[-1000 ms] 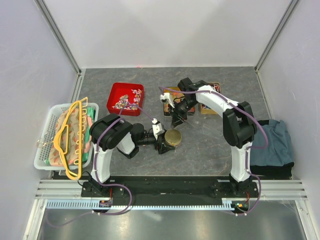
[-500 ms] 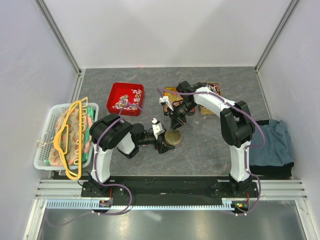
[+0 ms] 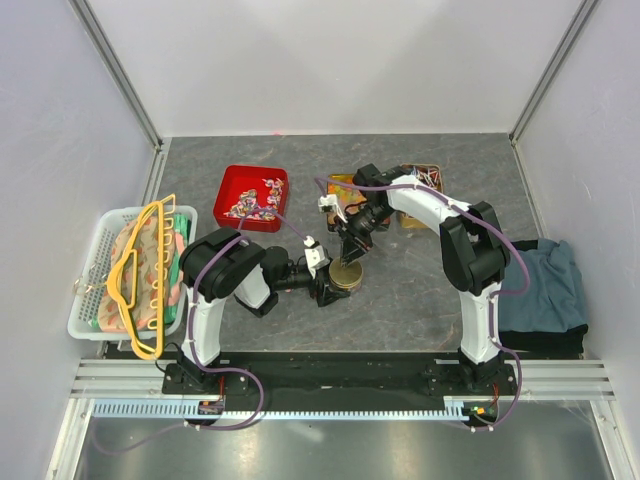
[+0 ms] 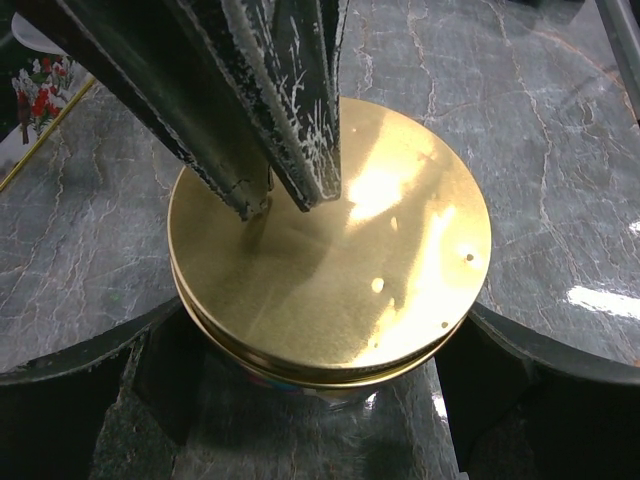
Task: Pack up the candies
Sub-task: Screw the bottle lid onto the packing bottle.
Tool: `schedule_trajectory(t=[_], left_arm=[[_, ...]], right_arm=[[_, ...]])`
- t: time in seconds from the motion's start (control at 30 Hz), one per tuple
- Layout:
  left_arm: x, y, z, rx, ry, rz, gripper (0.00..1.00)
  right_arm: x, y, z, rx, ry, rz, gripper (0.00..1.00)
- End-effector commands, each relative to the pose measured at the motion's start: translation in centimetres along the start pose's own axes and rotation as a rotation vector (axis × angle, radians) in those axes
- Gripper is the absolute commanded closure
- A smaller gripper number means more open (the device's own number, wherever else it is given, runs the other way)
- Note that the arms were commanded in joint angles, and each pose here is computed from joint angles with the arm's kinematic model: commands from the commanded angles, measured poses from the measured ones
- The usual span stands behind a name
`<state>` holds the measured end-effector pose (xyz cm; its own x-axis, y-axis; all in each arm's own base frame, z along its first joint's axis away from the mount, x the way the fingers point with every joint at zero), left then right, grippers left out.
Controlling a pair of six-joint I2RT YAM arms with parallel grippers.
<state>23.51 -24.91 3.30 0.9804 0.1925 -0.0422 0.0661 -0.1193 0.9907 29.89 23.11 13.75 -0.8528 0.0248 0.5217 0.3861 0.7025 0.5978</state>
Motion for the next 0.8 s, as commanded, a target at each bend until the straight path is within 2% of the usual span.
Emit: schedule_trajectory(t=[0.0, 0.23, 0.5, 0.6, 0.77], left_arm=[[1.1, 1.8, 0.3, -0.108, 0.064, 0.123, 0.14], [1.1, 1.8, 0.3, -0.108, 0.062, 0.12, 0.14], [1.1, 1.9, 0.4, -0.11, 0.064, 0.12, 0.14], [1.1, 1.8, 0.4, -0.108, 0.065, 0.118, 0.14], [1.2, 1.8, 0.4, -0.108, 0.068, 0.117, 0.14]], right_arm=[[0.1, 1.9, -1.0, -0.033, -0.025, -0.09, 0.72], [-1.0, 2.4, -0.8, -0.029, -0.04, -0.093, 0.68], [-2.9, 1.5, 0.4, 0.004, -0.049, -0.066, 0.67], [-3.0, 1.2, 0.5, 0.012, -0.048, -0.065, 0.7], [-2.2, 0.4, 0.2, 0.021, -0.047, -0.057, 0.8]])
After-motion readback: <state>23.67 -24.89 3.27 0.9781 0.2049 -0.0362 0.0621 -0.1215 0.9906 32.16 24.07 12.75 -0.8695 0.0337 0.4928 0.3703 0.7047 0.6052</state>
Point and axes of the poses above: each gripper's point midway between its finger pads, its own z axis out along the fingers, its own x axis along the line the jaws close on, y = z × x, the point moved 8 cm from there along -z, back along the fingers, and after that the axes turned 3 degrees about z, right-handed, at the moved point
